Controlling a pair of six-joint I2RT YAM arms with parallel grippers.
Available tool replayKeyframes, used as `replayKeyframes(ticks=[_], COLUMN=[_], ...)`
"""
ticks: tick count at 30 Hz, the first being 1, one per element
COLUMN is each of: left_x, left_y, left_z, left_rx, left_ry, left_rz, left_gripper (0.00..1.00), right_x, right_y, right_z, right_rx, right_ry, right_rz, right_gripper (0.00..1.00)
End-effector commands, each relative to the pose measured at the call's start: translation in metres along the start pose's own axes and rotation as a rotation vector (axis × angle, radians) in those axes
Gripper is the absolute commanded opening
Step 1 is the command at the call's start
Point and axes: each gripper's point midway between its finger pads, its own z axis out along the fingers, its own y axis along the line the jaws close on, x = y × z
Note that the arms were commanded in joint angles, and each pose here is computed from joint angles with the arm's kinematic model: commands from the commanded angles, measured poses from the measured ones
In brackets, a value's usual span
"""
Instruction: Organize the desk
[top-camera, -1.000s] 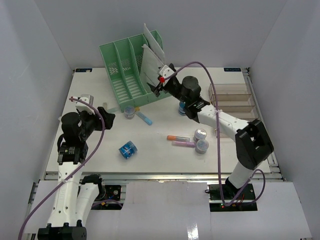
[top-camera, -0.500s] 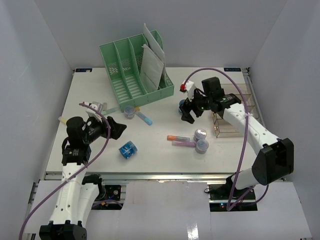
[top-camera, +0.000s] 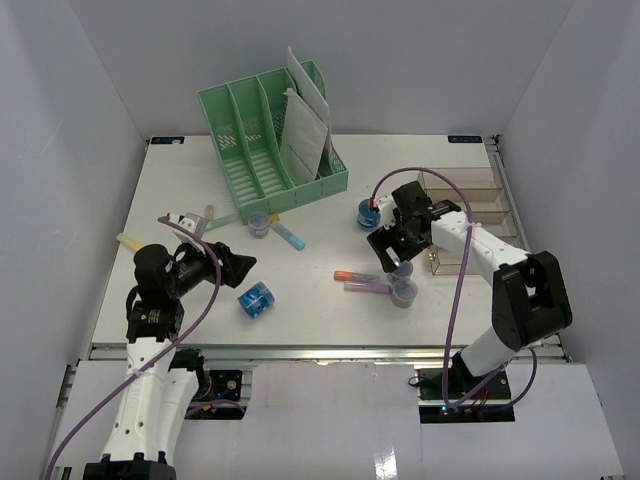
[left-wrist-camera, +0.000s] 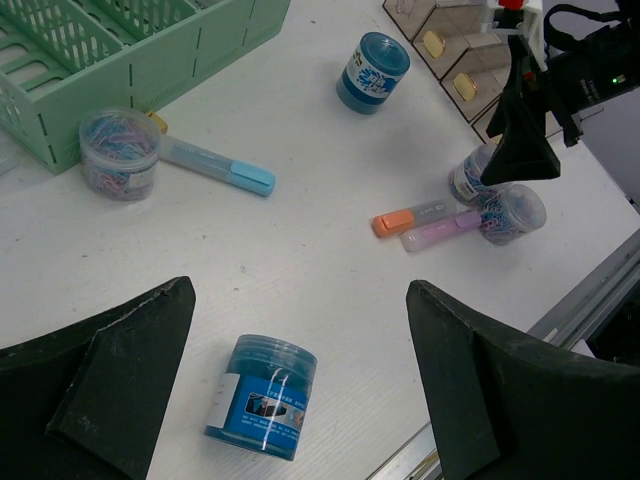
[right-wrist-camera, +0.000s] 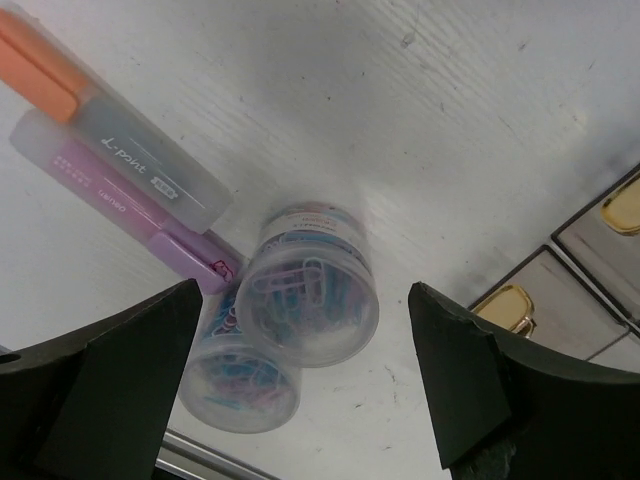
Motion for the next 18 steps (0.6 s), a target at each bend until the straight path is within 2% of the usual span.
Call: replayKeyframes(ticks=[1, 4, 5, 6, 11, 12, 14, 18], left_x=[-0.001, -0.002, -0.002, -0.002, -0.002, -0.002, -0.002, -0.001], left_y=[-0.003, -0.003, -0.003, -0.003, -0.004, -0.004, -0.004, -0.005], left_z=[0.001, 0.0, 0.0, 0.0, 0.0, 0.0, 0.0, 0.0], left_rx=[0.015, 0.015, 0.015, 0.014, 0.016, 0.016, 0.015, 0.02], left_ry=[-0.007, -0.011, -0.011, -0.012, -0.012, -0.013, -0.014, -0.011], left_rz=[0.007, 0.01, 0.011, 0.011, 0.012, 0.013, 0.013, 0.014], left_gripper=[0.98, 0.98, 0.98, 0.98, 0.98, 0.98, 0.98, 0.98], right_x=[0.005, 0.011, 0.011, 0.011, 0.011, 0.01, 0.002, -0.044], right_y=[-0.008, -0.015, -0.016, -0.016, -0.018, -0.019, -0.023, -0.023], right_z=[0.019, 0.025, 0.026, 0.026, 0.023, 0.021, 0.014, -0.023], right_rx=[0.039, 0.076, 0.078, 0.076, 0.063, 0.065, 0.075, 0.036], right_ry=[0.041, 0.069, 0.071, 0.071, 0.064, 0.056, 0.024, -0.168], right_rz=[0.062, 0.066, 0.068, 0.071, 0.074, 0.071, 0.056, -0.039], right_gripper=[0.92, 0.99, 0.96, 0.89, 0.37, 0.3, 0.25, 0.09])
